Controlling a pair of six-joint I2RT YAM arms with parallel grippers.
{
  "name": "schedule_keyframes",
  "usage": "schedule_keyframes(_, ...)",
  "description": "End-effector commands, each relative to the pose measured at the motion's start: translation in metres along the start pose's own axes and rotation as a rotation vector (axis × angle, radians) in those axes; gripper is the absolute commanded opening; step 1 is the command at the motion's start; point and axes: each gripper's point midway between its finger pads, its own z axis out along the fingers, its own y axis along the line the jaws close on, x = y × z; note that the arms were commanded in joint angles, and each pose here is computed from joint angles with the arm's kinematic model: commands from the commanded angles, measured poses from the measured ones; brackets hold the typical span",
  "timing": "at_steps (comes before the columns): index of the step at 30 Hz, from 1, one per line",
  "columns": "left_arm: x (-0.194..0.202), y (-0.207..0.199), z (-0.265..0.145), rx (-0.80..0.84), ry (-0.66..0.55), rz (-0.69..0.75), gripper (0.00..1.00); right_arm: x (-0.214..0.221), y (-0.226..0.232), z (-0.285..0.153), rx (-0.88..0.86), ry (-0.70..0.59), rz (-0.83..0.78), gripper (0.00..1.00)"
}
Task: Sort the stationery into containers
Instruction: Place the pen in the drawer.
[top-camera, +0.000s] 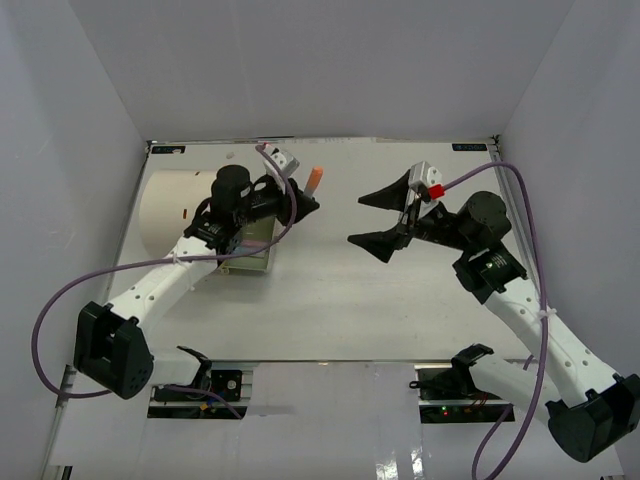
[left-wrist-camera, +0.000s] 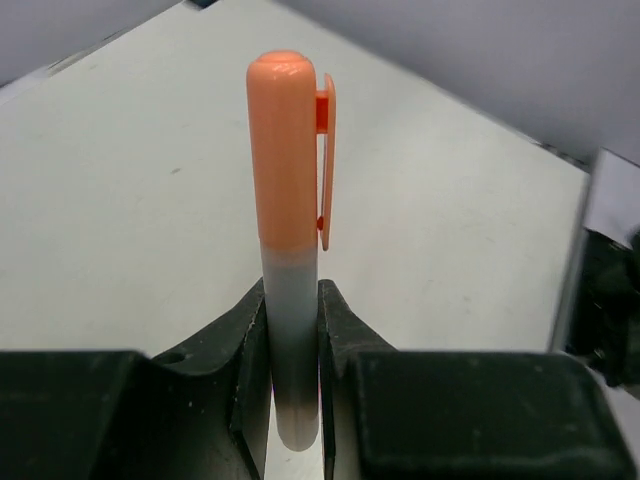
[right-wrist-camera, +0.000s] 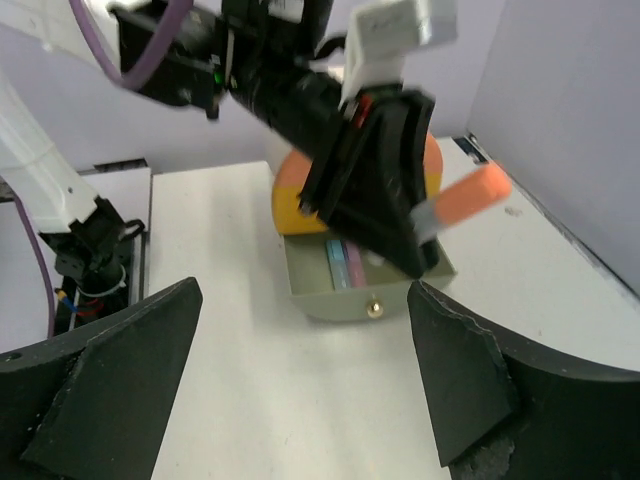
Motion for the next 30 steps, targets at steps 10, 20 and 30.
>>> schedule_keyframes(10,0.078,0.118,-0.072,-0.811,0.414,-0.249,0.04,0.098,-0.024,-0.039,0.292,0.170,0.108,0.90)
schedule_keyframes(20,0.125,0.137,-0.085,-0.927,0.563,-0.309,0.15,0.120,-0.018,-0.047,0.290,0.200,0.119,0.90)
schedule_keyframes(30,0.142,0.148,-0.089,-0.977,0.627,-0.326,0.40,0.129,-0.019,-0.047,0.292,0.222,0.135,0.90)
